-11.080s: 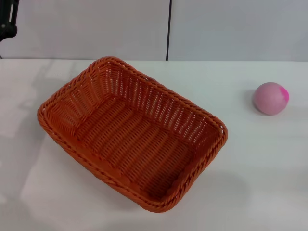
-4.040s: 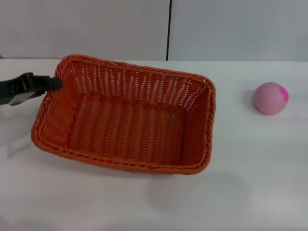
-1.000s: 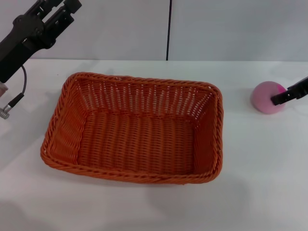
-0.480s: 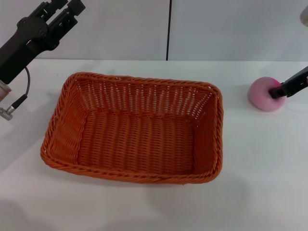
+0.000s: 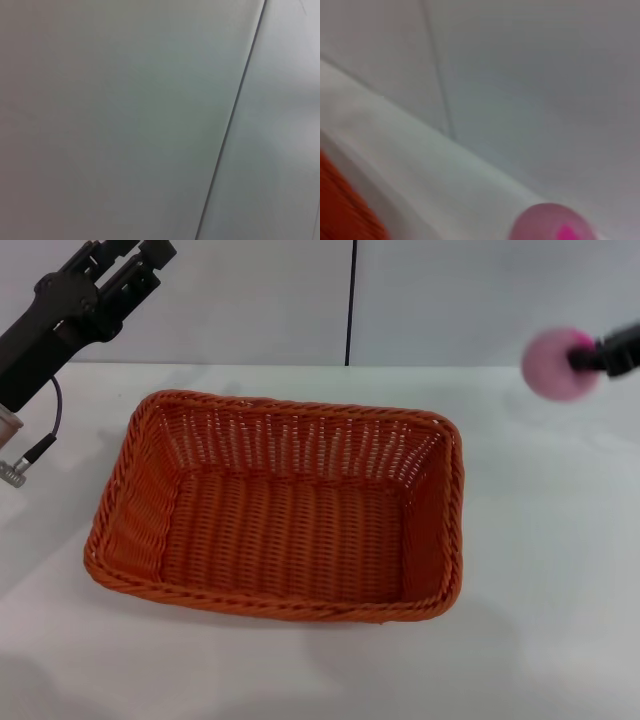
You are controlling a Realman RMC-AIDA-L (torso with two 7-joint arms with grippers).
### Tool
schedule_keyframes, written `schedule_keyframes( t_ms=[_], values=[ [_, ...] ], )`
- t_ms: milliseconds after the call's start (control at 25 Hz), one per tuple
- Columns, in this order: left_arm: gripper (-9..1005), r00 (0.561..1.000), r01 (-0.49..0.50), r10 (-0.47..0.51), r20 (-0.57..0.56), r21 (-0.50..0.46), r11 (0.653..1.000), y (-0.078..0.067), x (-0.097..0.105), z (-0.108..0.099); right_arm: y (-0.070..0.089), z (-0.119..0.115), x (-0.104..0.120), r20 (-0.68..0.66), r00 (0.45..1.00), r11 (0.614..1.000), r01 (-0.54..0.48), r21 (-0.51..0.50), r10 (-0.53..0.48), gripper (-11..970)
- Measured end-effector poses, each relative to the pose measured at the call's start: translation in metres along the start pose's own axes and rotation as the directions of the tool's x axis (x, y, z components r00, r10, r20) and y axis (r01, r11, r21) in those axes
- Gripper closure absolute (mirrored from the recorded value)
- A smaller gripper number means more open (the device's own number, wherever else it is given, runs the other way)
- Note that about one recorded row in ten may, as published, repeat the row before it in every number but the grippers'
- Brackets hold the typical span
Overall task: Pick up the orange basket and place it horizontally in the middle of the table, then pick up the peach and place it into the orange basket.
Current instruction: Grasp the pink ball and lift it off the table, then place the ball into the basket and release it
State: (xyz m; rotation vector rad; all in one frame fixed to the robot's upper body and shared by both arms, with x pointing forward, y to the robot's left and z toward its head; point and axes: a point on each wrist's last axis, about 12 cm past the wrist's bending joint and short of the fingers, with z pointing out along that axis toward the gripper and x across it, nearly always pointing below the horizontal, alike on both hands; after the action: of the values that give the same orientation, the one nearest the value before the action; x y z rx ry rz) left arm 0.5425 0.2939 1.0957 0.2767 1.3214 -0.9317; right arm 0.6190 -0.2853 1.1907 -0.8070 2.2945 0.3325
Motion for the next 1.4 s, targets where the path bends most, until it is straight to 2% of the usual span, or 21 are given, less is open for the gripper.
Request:
schedule_keyframes(
  t_ms=[80, 160, 200, 240, 280, 320, 360, 400, 520, 720, 920, 1320, 1400],
  values=[
    [333, 1.0, -0.001, 0.001, 0.002, 0.001, 1.0, 0.0, 0.0, 0.0, 0.01, -0.014, -0.009, 0.093, 0.995, 0.998, 0.023, -0.056, -0.018, 852],
    [333, 1.0, -0.005, 0.005, 0.008, 0.007, 1.0, 0.0, -0.002, 0.0, 0.031, -0.028, -0.022, 0.219, 0.974, 0.979, 0.095, -0.181, -0.054, 860],
    [333, 1.0, -0.005, 0.005, 0.008, 0.007, 1.0, 0.0, -0.002, 0.0, 0.038, -0.03, -0.025, 0.246, 0.967, 0.967, 0.118, -0.227, -0.06, 863],
    [333, 1.0, -0.006, 0.006, 0.008, 0.009, 1.0, 0.0, -0.003, 0.0, 0.038, -0.03, -0.025, 0.246, 0.967, 0.967, 0.118, -0.227, -0.06, 867],
    [333, 1.0, -0.007, 0.007, 0.008, 0.01, 1.0, 0.0, -0.003, 0.0, 0.046, -0.03, -0.029, 0.279, 0.958, 0.946, 0.151, -0.286, -0.068, 871],
    [333, 1.0, -0.007, 0.007, 0.009, 0.012, 1.0, 0.0, -0.003, 0.001, 0.059, -0.026, -0.034, 0.307, 0.948, 0.907, 0.198, -0.371, -0.081, 875],
    [333, 1.0, -0.007, 0.007, 0.009, 0.012, 1.0, 0.0, -0.003, 0.001, 0.064, -0.023, -0.036, 0.311, 0.947, 0.89, 0.212, -0.403, -0.085, 879],
    [333, 1.0, -0.006, 0.006, 0.01, 0.013, 1.0, 0.0, -0.003, 0.001, 0.064, -0.023, -0.036, 0.311, 0.947, 0.89, 0.212, -0.403, -0.085, 883],
    [333, 1.0, -0.003, 0.002, 0.013, 0.023, 1.0, -0.001, -0.003, 0.003, 0.08, 0.001, -0.042, 0.256, 0.962, 0.838, 0.216, -0.501, -0.095, 894],
    [333, 1.0, -0.001, 0.001, 0.015, 0.026, 1.0, -0.002, -0.003, 0.003, 0.086, 0.016, -0.042, 0.219, 0.972, 0.809, 0.2, -0.553, -0.09, 929],
    [333, 1.0, 0.005, -0.006, 0.02, 0.026, 1.0, -0.002, -0.003, 0.002, 0.087, 0.016, -0.041, 0.22, 0.971, 0.795, 0.204, -0.572, -0.092, 794],
    [333, 1.0, 0.006, -0.007, 0.029, 0.042, 0.999, -0.004, -0.004, 0.003, 0.08, 0.01, -0.032, 0.238, 0.968, 0.798, 0.206, -0.567, -0.08, 382],
    [333, 0.999, 0.007, -0.009, 0.031, 0.046, 0.999, -0.005, -0.004, 0.003, 0.079, 0.009, -0.031, 0.244, 0.967, 0.8, 0.204, -0.564, -0.074, 381]
  ],
)
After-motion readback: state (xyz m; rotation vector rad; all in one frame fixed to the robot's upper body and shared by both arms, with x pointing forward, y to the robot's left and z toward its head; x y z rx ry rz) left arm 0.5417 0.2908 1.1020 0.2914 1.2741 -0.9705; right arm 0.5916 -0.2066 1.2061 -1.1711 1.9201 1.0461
